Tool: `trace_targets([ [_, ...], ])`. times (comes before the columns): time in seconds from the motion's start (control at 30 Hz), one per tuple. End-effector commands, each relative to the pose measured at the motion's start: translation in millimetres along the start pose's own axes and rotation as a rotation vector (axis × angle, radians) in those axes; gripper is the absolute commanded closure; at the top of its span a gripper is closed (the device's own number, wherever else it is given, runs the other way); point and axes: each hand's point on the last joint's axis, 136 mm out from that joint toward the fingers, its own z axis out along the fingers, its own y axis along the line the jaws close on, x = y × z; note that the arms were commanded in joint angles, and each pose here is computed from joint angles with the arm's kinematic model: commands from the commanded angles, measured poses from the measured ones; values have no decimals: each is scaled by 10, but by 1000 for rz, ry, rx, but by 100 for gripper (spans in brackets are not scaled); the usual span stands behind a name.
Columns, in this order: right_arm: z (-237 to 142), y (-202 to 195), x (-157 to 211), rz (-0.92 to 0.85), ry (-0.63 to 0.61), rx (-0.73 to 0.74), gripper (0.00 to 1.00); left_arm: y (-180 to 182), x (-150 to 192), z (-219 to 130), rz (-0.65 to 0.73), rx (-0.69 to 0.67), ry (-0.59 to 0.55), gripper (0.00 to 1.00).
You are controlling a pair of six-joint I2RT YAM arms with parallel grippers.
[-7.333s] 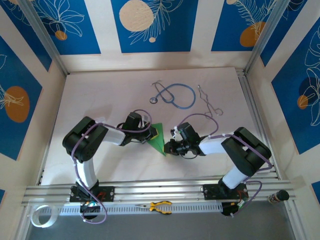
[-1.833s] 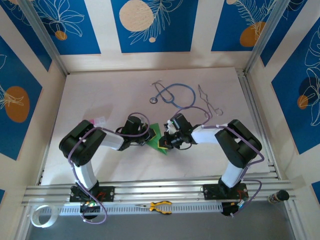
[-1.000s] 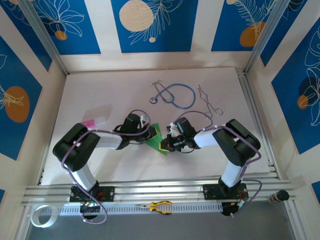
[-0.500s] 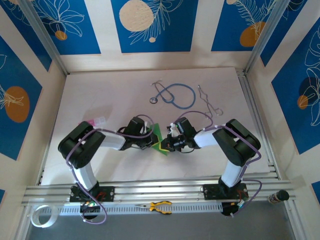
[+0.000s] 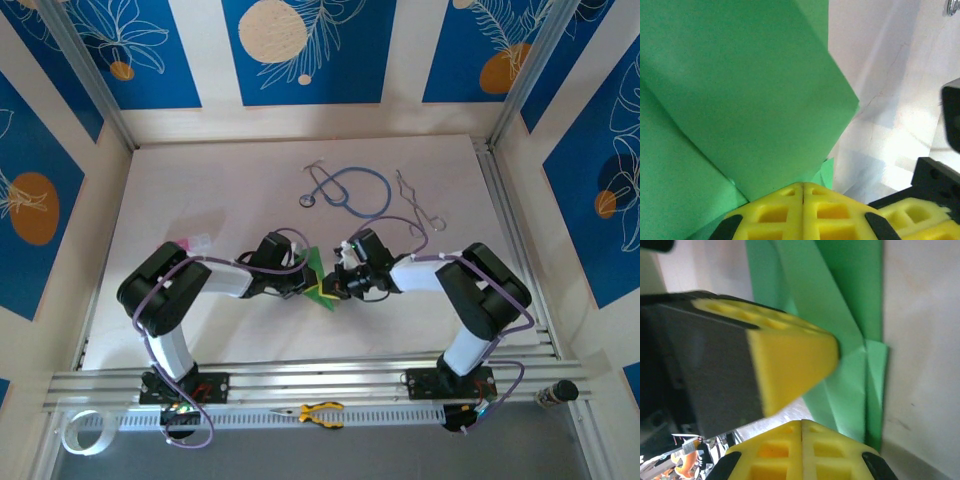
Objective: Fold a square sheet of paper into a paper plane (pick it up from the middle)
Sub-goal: Fourth fold the wing at the center of the table.
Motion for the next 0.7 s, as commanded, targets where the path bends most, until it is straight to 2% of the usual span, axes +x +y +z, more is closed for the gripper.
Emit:
trace_targets([
  [0.0, 9, 76, -25, -13, 19, -4, 96, 250, 77, 20, -18, -104, 14, 99],
  [0.17, 88, -207, -38, 32, 9, 99, 96, 220, 61, 21, -22, -92, 8, 99],
  [0.47, 141, -577, 238, 80, 67, 183, 98, 150, -10, 21, -22, -66, -11, 99],
  [0.67, 114, -662, 318, 78, 90, 217, 100, 143, -256, -15, -30, -59, -62, 99],
])
